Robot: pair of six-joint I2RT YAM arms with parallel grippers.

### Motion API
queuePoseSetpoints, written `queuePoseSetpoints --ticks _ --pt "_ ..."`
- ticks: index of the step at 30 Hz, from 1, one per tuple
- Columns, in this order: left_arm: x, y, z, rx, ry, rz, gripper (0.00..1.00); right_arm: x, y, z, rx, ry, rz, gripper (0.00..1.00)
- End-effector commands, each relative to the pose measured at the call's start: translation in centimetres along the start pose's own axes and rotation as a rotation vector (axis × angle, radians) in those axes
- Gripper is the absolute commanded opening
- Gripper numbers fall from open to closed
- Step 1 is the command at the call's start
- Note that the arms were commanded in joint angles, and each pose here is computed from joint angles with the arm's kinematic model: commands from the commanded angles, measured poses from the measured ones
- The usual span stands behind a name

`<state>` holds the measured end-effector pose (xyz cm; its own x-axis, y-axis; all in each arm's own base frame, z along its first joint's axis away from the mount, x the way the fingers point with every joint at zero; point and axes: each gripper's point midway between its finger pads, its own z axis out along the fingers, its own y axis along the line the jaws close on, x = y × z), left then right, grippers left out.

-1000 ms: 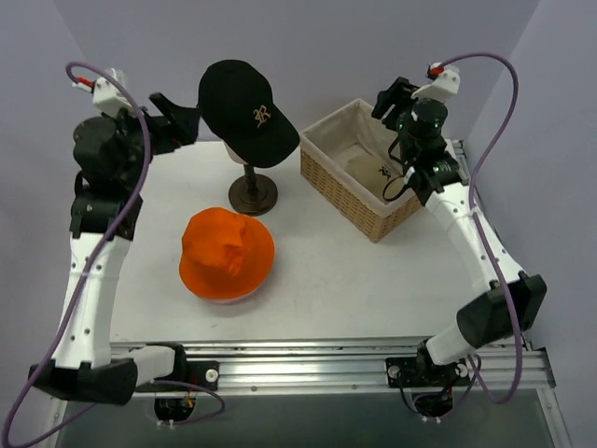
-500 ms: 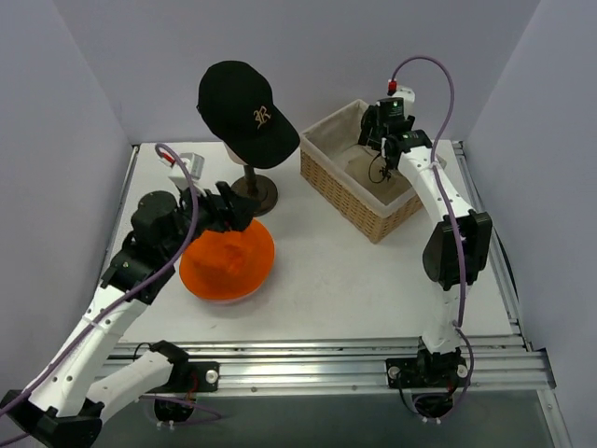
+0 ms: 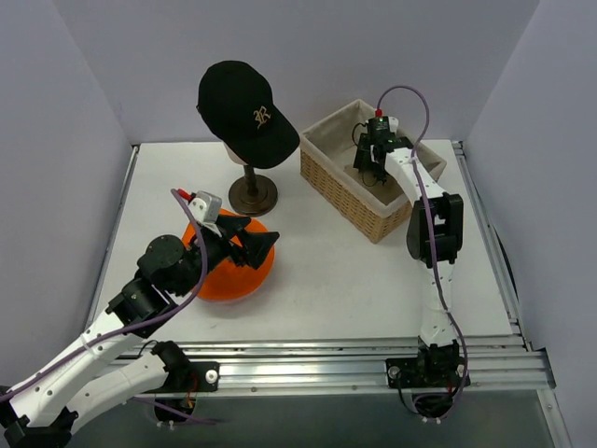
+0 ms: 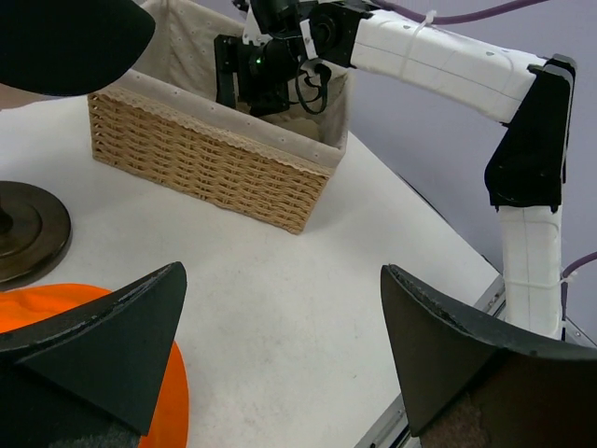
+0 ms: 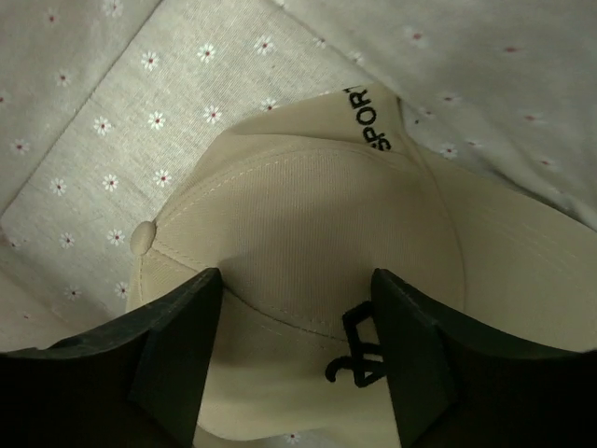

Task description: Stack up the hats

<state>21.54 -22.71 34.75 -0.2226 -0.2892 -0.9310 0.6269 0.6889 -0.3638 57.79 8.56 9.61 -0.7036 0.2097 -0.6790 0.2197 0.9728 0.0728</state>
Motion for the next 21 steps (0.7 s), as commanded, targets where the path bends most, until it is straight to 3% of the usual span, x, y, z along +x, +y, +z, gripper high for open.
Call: queuePoseSetpoints --ticks 1,4,8,13,14,21 --pt "-2.5 -1.1 0.0 0.041 -0.108 0.013 0.94 -0.4 0.1 -0.3 -0.016 0.015 -0.018 0.58" --pt "-2.6 -0.9 -0.5 0.032 -0.123 -0.010 0.94 0.0 -0.1 0.4 -0.020 0.028 -0.020 0.43" --pt "-3.5 -0.9 -1.4 0.033 -0.167 -0.033 0.94 -1.1 -0.5 -0.2 -0.020 0.002 -0.012 0.00" --pt "-4.0 -0.1 -3.0 0.014 -0.234 -0.044 0.94 -5.0 -0.5 -3.9 -0.040 -0.118 -0.014 0.00" --pt "-4.1 -0.1 -3.1 0.011 -0.240 -0.044 0.94 -7.4 -0.2 -6.4 -0.068 -0.195 -0.005 0.00" --pt "-4.0 0.2 -3.2 -0.001 -0.245 -0.041 0.94 -12.3 -0.1 -16.1 -0.177 -0.442 0.063 0.00"
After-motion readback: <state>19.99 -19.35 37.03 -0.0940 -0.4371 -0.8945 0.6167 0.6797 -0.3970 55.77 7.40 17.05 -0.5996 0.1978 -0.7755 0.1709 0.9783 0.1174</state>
